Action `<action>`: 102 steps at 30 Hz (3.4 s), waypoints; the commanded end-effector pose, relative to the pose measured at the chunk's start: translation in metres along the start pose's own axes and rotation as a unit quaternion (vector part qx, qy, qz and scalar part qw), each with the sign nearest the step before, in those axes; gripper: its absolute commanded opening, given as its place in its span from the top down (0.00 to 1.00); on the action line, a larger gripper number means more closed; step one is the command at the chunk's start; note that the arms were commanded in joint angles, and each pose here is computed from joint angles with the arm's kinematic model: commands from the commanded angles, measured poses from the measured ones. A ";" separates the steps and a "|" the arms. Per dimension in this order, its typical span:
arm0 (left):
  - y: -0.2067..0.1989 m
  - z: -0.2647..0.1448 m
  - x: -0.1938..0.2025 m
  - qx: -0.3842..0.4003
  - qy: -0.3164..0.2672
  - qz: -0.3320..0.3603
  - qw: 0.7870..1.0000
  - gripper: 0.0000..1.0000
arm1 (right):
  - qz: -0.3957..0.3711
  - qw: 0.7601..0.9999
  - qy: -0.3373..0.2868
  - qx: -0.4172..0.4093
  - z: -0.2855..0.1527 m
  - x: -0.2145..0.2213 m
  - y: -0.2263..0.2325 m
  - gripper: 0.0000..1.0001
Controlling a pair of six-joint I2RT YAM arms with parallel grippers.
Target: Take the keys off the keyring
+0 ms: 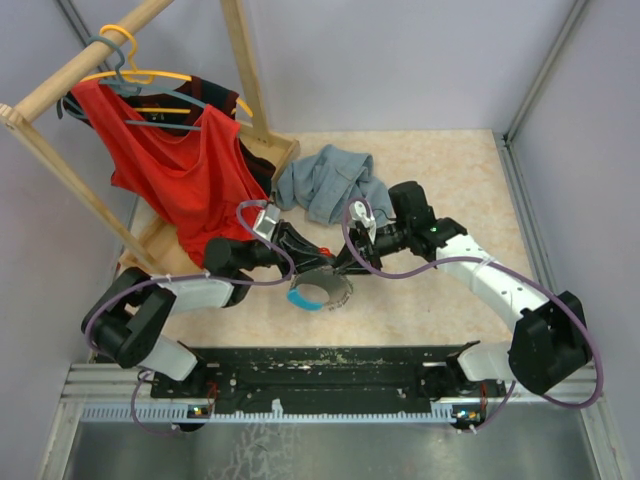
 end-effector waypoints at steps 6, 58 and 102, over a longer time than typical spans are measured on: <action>-0.016 0.009 -0.027 0.062 -0.061 0.107 0.990 1.00 | -0.051 0.999 -0.016 0.006 -0.003 -0.030 0.000 0.76; -0.028 -0.009 -0.025 0.037 -0.061 0.135 0.988 1.00 | -0.037 0.999 -0.018 0.003 -0.008 -0.030 0.000 1.00; -0.022 -0.011 -0.026 0.038 -0.015 0.121 0.992 1.00 | -0.054 0.998 -0.019 0.014 0.006 -0.003 -0.007 0.74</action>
Point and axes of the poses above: each gripper's point midway between its finger pads, its own z axis out along the fingers, its own y axis along the line the jaws close on, x = y × z, the point moved 9 cm from there along -z, back along the fingers, and after that the axes turned 3 degrees about -z, right-handed, at the moved point
